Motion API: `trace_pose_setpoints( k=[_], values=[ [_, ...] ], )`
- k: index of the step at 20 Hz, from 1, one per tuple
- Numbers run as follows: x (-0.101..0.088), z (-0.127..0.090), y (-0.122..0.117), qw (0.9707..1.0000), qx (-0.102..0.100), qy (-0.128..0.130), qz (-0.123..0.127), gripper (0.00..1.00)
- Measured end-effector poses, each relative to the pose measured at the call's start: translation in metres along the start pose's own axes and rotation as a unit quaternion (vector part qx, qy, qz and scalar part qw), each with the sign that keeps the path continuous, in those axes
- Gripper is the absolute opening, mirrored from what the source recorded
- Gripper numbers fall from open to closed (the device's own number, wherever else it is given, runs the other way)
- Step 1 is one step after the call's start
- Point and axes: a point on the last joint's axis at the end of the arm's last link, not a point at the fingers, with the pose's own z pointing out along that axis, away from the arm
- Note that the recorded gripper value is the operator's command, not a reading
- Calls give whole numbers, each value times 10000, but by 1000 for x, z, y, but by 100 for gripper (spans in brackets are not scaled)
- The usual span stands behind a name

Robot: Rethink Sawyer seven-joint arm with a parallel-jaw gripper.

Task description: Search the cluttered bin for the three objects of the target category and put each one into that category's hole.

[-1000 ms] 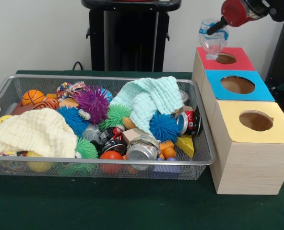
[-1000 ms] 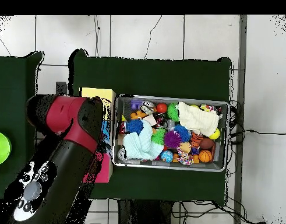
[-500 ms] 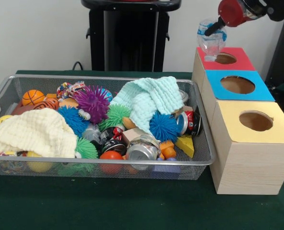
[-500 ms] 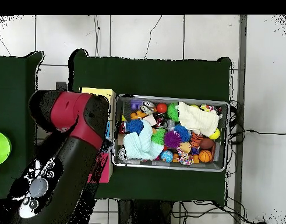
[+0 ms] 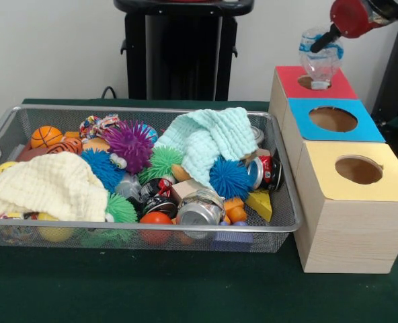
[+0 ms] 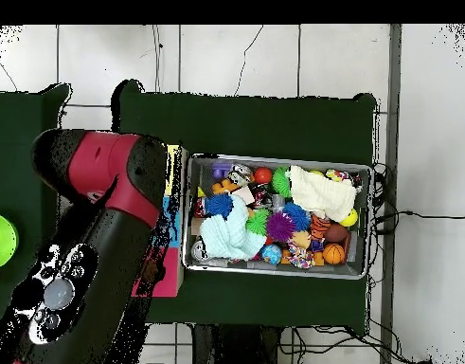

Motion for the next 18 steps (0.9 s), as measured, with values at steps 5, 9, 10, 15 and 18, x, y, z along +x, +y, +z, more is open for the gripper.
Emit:
trace_pose_setpoints(
  k=[5,9,10,15,18],
  values=[
    [13,-11,-2,9999,51,96,-89,0],
    [21,-12,-4,9998,39,115,-138,0],
    [22,-9,-5,9998,42,94,-144,0],
    [25,0,-8,9999,68,8,-156,0],
    [28,4,-12,9998,75,-38,-173,0]
  ],
)
